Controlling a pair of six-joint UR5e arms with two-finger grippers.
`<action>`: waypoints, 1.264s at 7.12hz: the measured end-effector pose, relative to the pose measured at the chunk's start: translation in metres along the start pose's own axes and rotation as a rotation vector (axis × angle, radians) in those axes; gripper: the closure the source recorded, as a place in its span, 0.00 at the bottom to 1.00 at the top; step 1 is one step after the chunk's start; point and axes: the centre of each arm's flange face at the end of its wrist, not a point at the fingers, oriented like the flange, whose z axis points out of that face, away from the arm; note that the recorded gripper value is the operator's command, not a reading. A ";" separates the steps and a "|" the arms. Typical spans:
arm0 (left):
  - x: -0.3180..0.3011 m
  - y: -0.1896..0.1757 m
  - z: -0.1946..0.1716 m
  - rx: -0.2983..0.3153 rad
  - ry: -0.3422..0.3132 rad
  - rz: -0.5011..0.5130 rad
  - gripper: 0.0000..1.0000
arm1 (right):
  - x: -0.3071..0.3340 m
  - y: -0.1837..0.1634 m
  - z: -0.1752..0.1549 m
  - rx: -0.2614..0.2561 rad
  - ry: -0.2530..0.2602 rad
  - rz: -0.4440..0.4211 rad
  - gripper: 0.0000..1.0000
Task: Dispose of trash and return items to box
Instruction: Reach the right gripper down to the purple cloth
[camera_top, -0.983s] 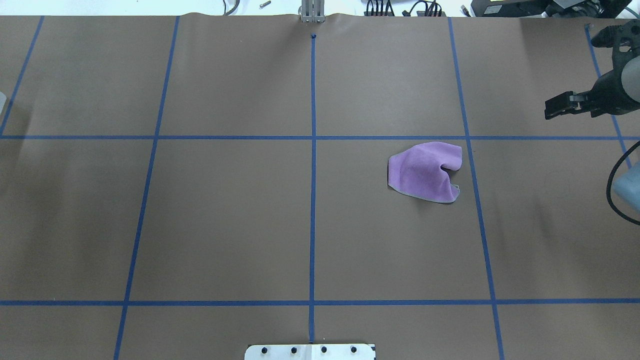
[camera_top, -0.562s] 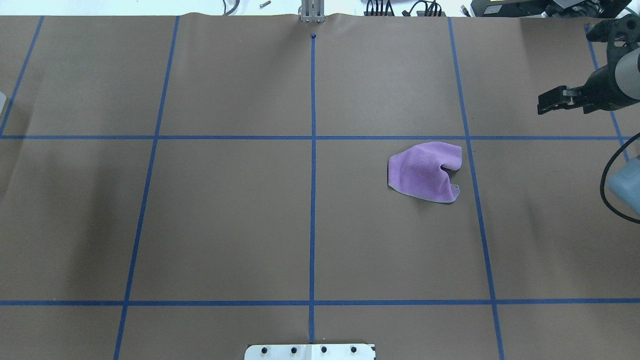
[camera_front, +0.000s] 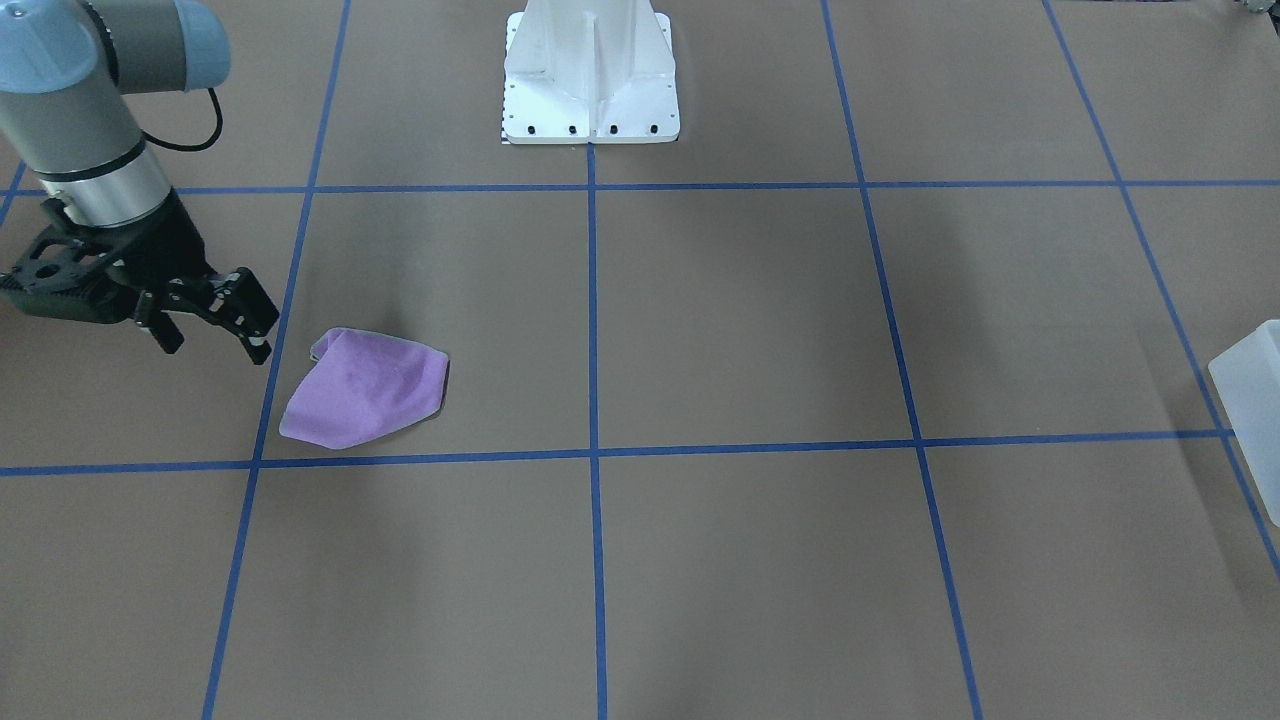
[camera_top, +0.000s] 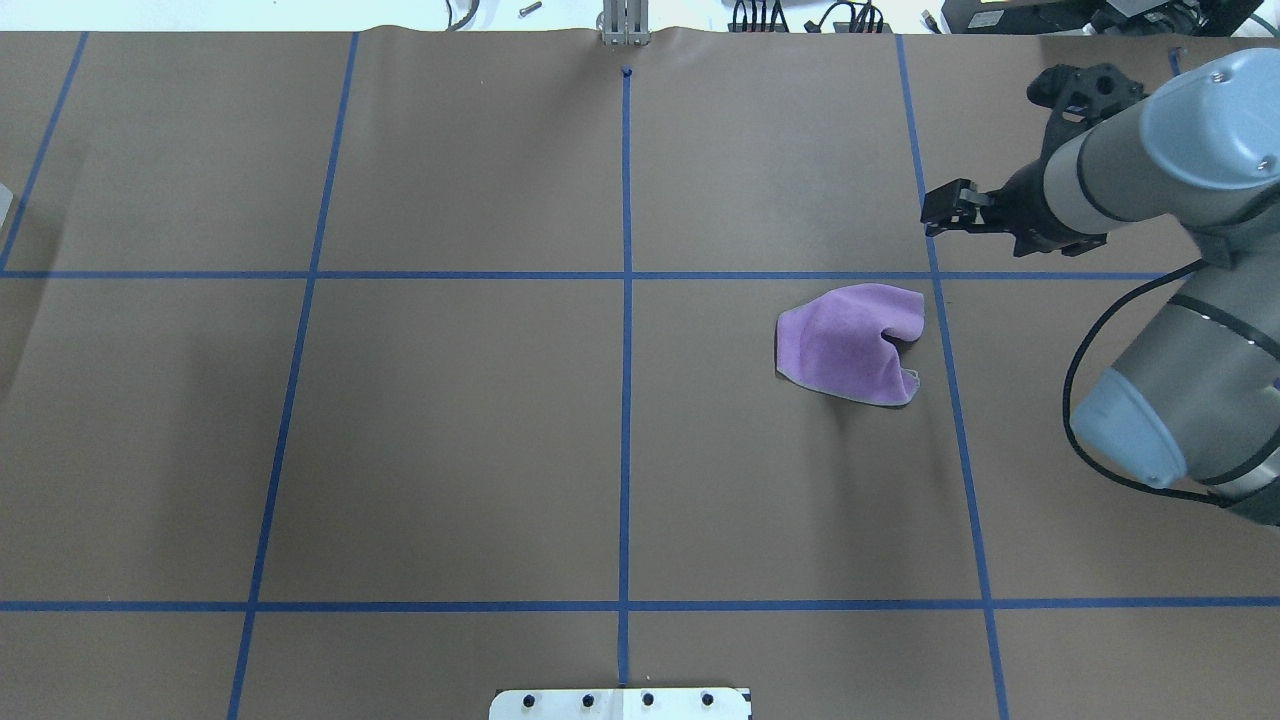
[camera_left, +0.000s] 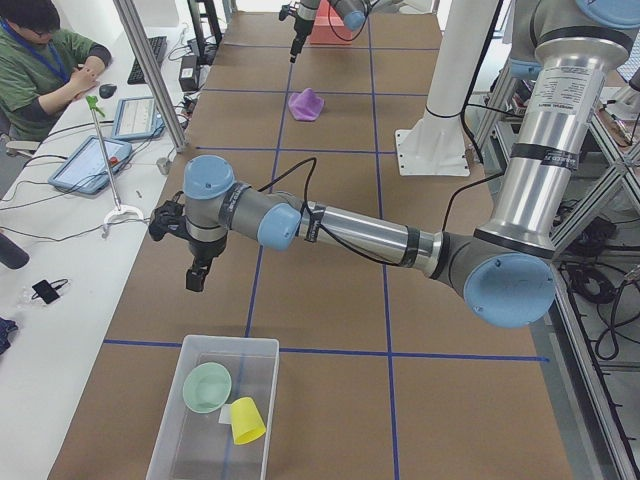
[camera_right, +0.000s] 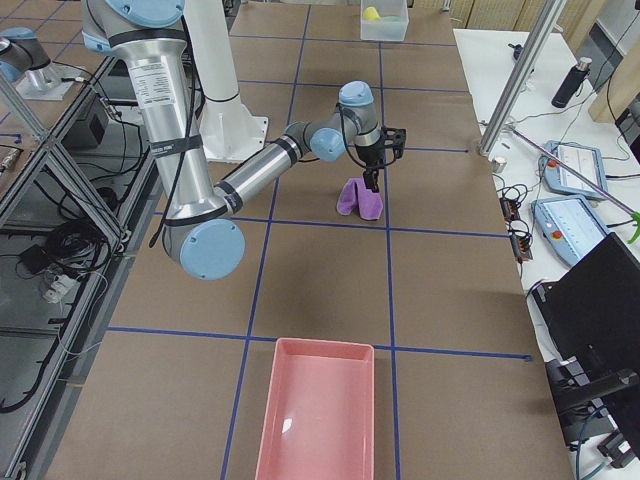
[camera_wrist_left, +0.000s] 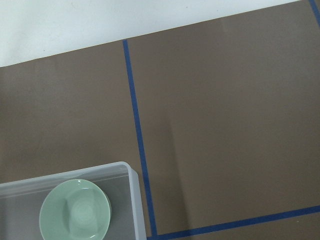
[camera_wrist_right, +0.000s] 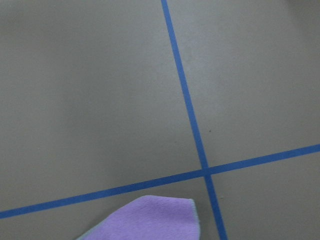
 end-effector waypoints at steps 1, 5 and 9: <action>0.007 0.001 0.005 -0.003 0.007 0.007 0.02 | -0.026 0.015 0.004 0.013 0.014 -0.006 0.00; -0.030 0.105 0.048 -0.100 0.100 -0.018 0.02 | -0.050 0.042 -0.002 0.042 0.032 -0.029 0.03; -0.043 0.190 0.045 -0.184 0.154 -0.103 0.01 | -0.043 0.061 0.024 0.006 0.085 -0.031 0.17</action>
